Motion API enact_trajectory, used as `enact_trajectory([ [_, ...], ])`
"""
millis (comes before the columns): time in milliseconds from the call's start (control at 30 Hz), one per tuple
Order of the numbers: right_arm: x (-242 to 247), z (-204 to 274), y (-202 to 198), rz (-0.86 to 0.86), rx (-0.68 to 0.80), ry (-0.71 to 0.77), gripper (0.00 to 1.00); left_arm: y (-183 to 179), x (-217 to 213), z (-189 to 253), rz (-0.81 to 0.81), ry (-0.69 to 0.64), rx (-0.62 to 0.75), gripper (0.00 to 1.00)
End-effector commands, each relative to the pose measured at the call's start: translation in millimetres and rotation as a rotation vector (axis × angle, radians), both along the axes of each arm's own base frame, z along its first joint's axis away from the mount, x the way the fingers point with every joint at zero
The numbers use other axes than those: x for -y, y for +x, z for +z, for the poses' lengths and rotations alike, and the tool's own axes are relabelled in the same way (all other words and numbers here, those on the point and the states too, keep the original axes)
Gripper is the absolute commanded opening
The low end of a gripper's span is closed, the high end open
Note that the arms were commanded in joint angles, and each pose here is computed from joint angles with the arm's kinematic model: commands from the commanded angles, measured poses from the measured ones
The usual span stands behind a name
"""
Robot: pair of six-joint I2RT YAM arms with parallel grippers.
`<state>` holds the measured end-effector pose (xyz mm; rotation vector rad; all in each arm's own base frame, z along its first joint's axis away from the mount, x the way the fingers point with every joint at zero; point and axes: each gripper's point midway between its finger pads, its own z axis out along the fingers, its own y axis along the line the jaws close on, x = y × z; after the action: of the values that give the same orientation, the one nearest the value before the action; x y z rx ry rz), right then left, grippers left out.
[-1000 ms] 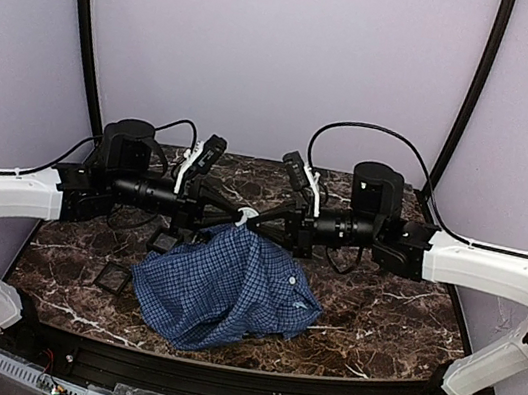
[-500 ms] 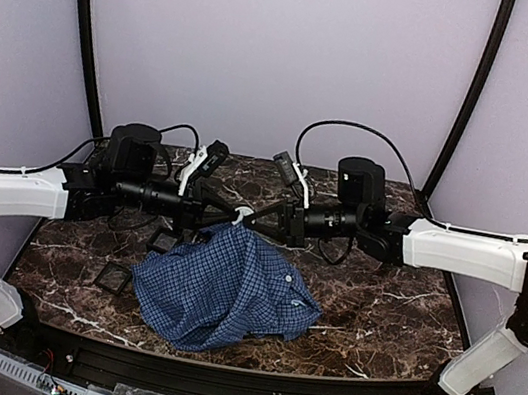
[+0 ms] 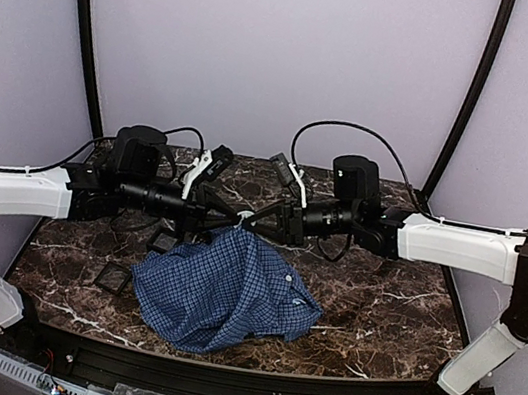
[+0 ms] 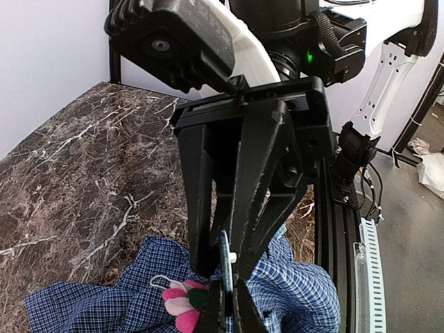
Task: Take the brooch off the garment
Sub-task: Open the brooch with the crumpled clothing.
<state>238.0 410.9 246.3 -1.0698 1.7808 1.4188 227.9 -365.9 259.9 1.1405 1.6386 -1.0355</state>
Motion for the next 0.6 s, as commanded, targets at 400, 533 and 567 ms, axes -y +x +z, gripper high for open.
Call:
enact_trajectory([
  [400, 11, 16, -20, 0.092, 0.19, 0.027, 0.47, -53, 21, 39, -0.221, -0.112, 0.041, 0.01],
  [533, 19, 21, -44, 0.152, 0.245, 0.043, 0.62, -40, 16, 39, -0.17, -0.121, 0.033, 0.01],
  [567, 23, 24, -48, 0.156, 0.258, 0.051, 0.64, -37, 15, 40, -0.158, -0.123, 0.027, 0.01],
])
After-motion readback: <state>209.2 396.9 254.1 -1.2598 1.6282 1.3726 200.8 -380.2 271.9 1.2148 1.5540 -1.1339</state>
